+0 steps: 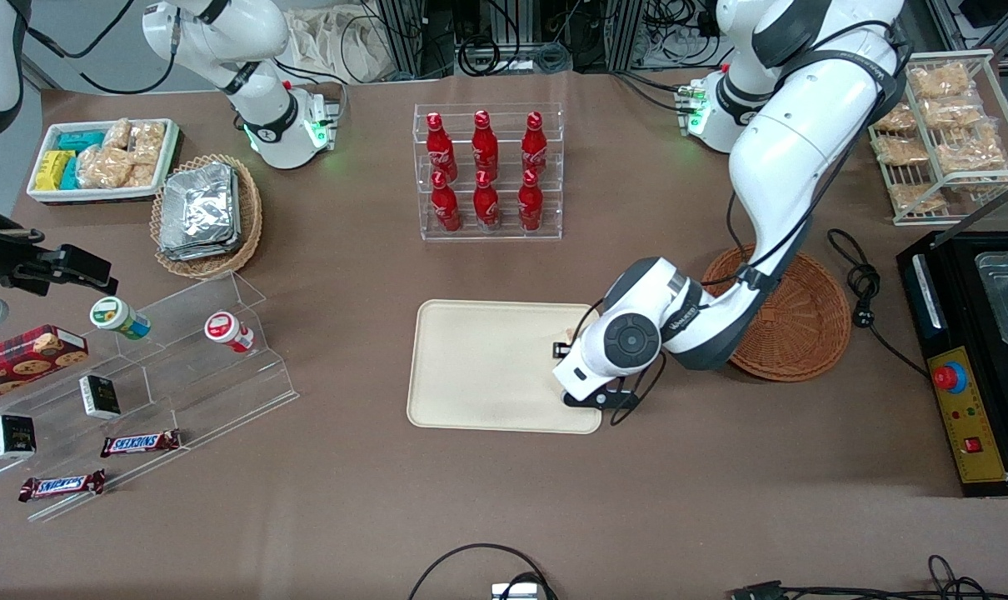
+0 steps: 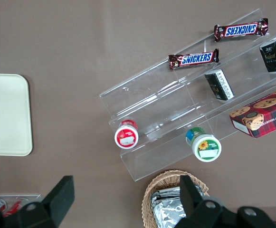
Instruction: Place sandwich from basket to tray
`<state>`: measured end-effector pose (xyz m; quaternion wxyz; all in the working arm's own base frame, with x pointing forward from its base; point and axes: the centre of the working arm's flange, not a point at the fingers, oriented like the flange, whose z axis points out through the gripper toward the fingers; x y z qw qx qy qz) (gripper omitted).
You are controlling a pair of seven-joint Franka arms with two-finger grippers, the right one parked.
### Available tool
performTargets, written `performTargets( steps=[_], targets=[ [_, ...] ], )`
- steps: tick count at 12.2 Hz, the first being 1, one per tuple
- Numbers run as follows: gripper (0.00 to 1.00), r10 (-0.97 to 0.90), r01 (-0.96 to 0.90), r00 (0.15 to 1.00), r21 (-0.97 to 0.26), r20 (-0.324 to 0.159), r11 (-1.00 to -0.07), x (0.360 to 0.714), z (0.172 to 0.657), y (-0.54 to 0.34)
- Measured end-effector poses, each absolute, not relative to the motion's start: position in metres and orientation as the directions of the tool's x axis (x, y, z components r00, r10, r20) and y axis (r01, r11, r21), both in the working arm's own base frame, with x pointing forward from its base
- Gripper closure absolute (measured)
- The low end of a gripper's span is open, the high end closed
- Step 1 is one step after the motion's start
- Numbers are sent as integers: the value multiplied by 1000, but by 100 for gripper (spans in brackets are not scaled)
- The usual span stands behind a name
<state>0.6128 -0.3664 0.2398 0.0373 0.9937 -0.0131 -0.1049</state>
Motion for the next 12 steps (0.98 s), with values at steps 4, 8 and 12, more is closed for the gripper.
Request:
performTargets(
  steps=[4, 8, 12],
  targets=[
    [6, 46, 50, 978, 16, -204, -999, 622, 281, -336],
    [13, 81, 70, 985, -74, -155, -995, 585, 320, -319],
    [12, 148, 134, 982, -119, -121, -984, 557, 356, -272]
  ],
)
